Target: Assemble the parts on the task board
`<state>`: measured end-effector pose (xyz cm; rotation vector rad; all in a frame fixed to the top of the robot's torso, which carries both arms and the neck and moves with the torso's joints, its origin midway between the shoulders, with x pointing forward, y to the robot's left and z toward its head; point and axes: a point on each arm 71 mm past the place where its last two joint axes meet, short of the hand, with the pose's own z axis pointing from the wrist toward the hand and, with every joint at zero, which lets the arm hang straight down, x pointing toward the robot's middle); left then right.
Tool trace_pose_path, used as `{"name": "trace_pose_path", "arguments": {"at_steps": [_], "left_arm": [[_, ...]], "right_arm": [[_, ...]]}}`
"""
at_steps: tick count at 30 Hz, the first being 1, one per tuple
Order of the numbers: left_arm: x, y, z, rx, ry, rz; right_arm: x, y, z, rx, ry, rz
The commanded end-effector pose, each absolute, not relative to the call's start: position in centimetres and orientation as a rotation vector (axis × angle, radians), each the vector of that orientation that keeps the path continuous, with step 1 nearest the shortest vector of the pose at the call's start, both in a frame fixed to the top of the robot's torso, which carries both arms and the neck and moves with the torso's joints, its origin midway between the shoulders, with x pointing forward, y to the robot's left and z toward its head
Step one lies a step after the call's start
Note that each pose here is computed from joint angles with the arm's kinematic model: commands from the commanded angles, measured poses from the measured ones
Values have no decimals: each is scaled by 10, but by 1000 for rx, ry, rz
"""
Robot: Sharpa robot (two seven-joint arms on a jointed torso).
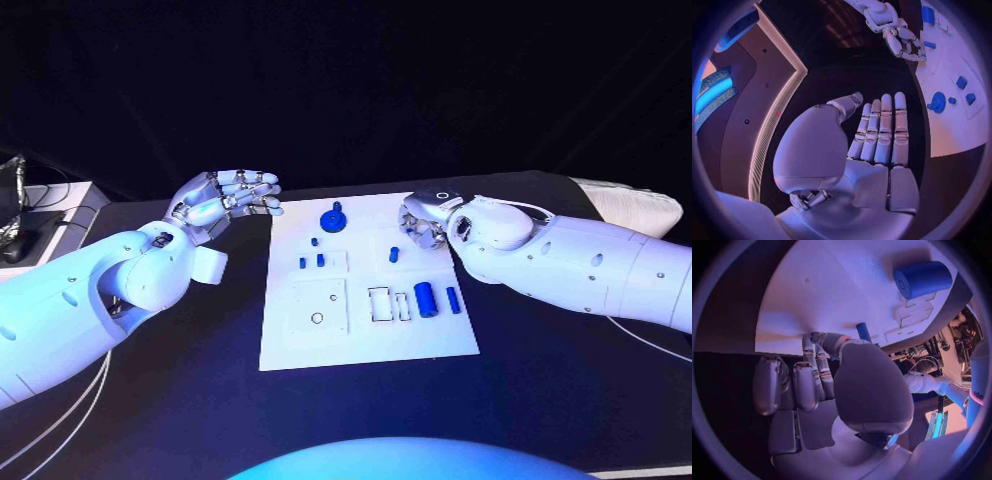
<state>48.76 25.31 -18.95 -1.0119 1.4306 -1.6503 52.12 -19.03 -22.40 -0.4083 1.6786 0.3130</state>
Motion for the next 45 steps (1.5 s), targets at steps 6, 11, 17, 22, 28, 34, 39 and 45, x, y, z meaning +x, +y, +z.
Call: {"name": "trace_pose_path", "arguments": {"at_steps": [6, 11, 17, 22, 28, 34, 39, 45], "left_arm": [[488, 255, -190, -1014, 1427, -1659], [489, 257, -191, -1019, 1427, -1649], [491, 260, -193, -1025, 1426, -1639], [492, 262, -193, -1029, 1425, -1632], [492, 262, -194, -1034, 1423, -1627], [494, 261, -195, -1050, 1410, -1614], [495, 256, -196, -1062, 1395, -1619], [498, 249, -197, -1077, 1370, -1621]], "right_arm": [[515, -189, -218, -382, 1575, 341], [511, -191, -210, -357, 1530, 371], [507, -194, -201, -324, 1485, 409], [500, -196, -194, -300, 1462, 448], [482, -180, -185, -293, 1450, 548], [465, -150, -187, -327, 1451, 637], [450, -124, -196, -371, 1460, 698], [438, -100, -215, -413, 1485, 733]]}}
